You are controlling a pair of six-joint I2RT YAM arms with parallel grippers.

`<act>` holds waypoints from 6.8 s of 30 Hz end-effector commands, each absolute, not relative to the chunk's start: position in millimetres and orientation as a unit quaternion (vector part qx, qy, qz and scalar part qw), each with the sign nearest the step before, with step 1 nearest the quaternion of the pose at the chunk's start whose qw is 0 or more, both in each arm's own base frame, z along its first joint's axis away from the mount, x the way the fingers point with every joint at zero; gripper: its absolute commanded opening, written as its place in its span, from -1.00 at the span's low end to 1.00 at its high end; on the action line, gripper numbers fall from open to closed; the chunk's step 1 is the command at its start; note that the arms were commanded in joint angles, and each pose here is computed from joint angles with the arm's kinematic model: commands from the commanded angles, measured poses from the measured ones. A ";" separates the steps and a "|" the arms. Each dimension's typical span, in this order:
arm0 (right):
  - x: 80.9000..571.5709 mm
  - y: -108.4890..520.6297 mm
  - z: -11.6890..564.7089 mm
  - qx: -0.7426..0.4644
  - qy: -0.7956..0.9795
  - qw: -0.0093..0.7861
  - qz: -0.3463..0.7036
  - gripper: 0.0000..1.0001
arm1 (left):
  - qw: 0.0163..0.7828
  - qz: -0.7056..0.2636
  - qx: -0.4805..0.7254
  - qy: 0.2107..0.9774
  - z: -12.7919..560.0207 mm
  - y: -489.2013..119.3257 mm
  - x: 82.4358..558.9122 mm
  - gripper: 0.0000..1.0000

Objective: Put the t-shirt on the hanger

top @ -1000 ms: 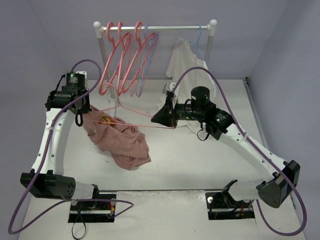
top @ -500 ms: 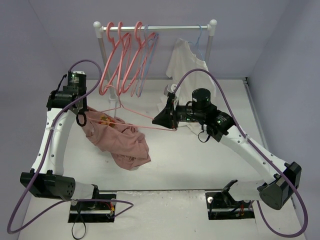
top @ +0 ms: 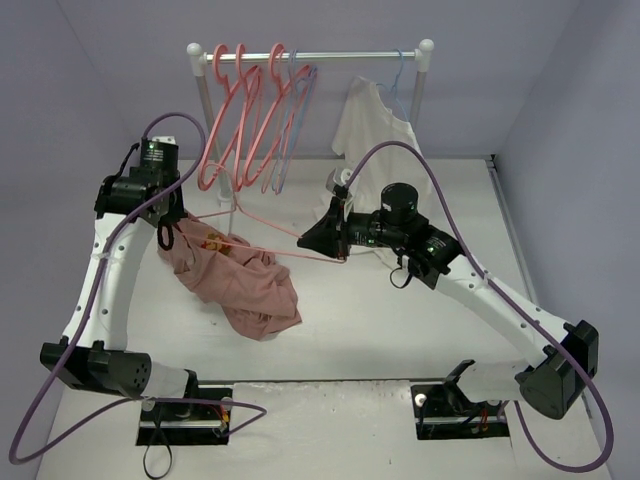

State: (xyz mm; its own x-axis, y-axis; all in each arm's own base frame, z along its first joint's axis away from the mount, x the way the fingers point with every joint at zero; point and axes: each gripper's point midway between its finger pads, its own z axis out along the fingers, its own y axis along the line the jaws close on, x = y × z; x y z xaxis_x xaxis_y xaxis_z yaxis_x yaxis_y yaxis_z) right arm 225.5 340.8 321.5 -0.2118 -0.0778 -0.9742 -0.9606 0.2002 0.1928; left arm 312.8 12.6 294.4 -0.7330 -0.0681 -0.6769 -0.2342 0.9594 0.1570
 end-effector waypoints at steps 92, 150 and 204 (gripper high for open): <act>236.7 356.5 466.1 -0.334 0.352 0.718 0.500 -1.00 | 0.668 -0.091 0.126 0.727 521.0 -94.1 277.4 -0.01; 252.8 337.0 437.2 -0.326 0.419 0.664 0.526 -0.99 | 0.588 -0.082 0.500 0.631 423.2 -103.7 262.1 -1.00; 273.5 309.6 407.8 -0.330 0.497 0.638 0.486 -0.32 | 0.624 -0.085 0.441 0.640 418.2 -108.6 238.9 -1.00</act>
State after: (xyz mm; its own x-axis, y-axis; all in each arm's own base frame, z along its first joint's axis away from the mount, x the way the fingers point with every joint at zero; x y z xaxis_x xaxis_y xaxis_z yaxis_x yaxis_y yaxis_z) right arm 261.4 327.6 370.3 -0.1002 0.2085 -0.9729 -0.9647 0.2191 0.1464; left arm 249.6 -112.1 369.7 0.0611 0.4760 -0.8773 0.7504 0.5577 0.3548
